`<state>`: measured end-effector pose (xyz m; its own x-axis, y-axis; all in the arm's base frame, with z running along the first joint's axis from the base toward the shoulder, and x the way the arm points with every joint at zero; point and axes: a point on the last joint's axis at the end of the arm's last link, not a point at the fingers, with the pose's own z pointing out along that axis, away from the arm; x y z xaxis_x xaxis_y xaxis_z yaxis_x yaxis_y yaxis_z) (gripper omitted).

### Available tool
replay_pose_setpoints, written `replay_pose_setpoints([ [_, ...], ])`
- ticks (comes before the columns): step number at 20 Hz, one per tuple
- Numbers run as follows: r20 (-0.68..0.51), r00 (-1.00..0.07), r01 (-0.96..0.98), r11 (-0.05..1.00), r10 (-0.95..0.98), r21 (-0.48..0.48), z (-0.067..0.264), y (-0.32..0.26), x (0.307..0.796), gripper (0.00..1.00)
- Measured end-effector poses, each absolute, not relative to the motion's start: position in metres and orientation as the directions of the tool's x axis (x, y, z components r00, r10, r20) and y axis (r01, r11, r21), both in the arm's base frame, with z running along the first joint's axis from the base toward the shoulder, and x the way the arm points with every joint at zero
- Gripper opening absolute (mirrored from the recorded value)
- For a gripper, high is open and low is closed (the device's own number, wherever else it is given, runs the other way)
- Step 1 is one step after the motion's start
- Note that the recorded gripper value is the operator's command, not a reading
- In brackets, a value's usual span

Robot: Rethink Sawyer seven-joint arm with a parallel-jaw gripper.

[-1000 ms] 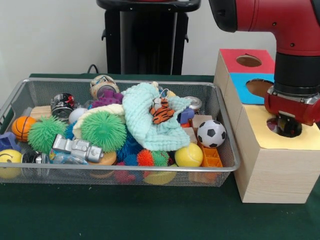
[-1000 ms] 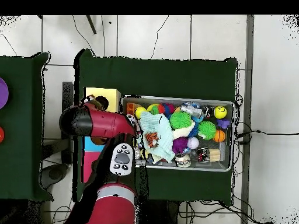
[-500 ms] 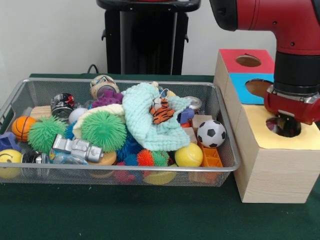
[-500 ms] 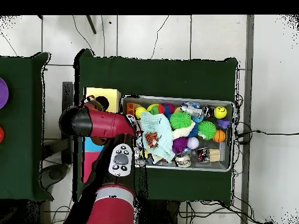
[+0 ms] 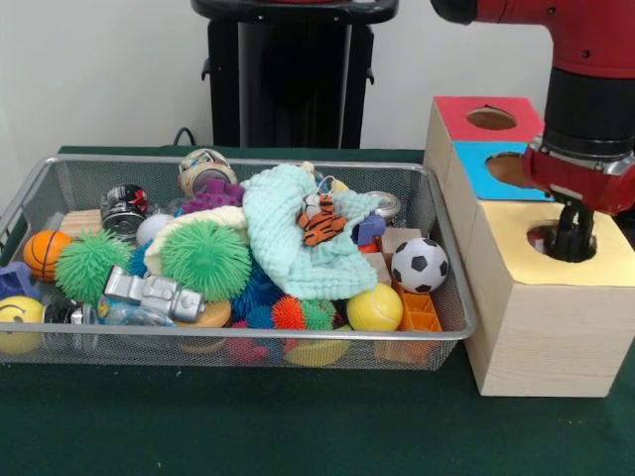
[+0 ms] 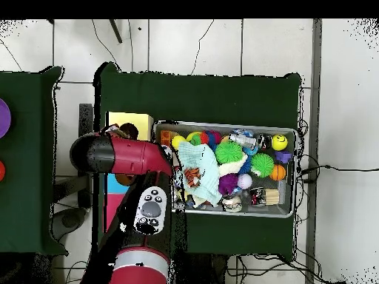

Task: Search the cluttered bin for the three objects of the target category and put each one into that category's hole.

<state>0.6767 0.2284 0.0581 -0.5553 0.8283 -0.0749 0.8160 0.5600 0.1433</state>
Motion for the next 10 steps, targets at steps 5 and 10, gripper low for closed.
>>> replay_pose_setpoints([
  [5,-0.081,-0.565,0.81,0.571,0.821,0.134,0.071,0.224,0.677,0.0],
  [10,-0.086,-0.586,0.796,0.592,0.806,0.126,0.094,0.221,0.678,0.0],
])
